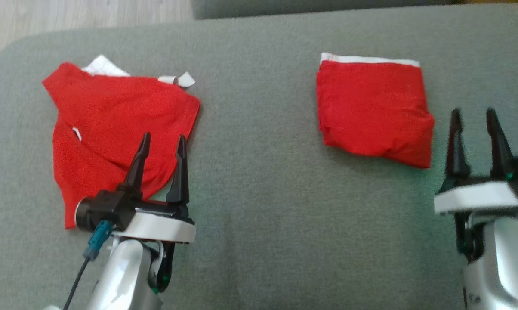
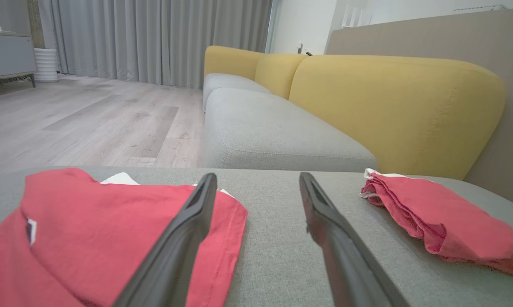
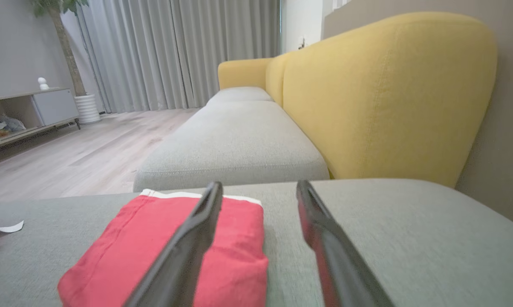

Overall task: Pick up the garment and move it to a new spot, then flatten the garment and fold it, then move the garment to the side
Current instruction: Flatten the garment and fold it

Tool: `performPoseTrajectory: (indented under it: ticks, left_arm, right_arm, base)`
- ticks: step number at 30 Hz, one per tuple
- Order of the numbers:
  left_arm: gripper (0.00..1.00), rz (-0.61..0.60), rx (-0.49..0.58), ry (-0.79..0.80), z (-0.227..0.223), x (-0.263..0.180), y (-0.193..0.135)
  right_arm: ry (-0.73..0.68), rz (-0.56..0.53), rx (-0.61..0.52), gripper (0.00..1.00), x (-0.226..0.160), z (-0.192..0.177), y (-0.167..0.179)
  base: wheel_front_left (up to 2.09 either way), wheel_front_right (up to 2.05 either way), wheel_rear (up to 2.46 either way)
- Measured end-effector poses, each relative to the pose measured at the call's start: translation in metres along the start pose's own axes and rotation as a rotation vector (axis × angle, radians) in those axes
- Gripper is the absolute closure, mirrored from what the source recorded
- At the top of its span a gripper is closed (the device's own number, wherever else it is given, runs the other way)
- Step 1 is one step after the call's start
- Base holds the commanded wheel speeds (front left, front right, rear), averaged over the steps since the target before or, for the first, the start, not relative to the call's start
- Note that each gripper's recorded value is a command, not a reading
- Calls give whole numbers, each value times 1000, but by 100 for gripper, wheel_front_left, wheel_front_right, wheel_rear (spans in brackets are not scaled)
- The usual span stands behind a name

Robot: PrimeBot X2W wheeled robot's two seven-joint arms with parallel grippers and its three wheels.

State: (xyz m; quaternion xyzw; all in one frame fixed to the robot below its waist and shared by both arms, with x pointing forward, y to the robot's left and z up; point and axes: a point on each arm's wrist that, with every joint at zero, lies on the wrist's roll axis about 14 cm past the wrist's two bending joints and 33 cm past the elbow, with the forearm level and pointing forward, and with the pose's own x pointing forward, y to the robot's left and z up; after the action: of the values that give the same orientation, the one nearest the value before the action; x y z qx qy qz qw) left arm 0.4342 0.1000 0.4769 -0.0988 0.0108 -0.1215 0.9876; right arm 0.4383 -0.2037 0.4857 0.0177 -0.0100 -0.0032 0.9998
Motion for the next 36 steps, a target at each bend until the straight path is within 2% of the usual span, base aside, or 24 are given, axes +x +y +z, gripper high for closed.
performPoseTrajectory:
  ticks: [7,11,14,18,20,29,32,36]
  left_arm:
    - [0,9,1,22,-10,11,10]
    - [0,38,4,41,-18,15,24]
    - [0,65,-3,65,-27,12,34]
    - [0,82,-6,85,-33,7,41]
    - [0,89,-2,86,-33,7,44]
    - [0,87,3,44,-14,3,40]
    - [0,90,2,33,-9,2,40]
    - [0,88,-2,38,-11,1,38]
  right_arm:
    - [70,58,-24,100,52,-9,23]
    - [148,80,-55,100,84,-31,34]
    - [219,58,-88,100,99,-56,30]
    - [385,33,-92,100,98,-103,25]
    - [409,63,-109,100,95,-115,34]
    - [214,251,-38,100,112,-63,103]
    - [242,301,-45,100,104,-70,118]
    - [342,335,-70,100,88,-100,123]
  base:
    - [0,0,0]
    - [0,0,0]
    - [0,0,0]
    - [0,0,0]
    - [0,0,0]
    - [0,0,0]
    - [0,0,0]
    - [0,0,0]
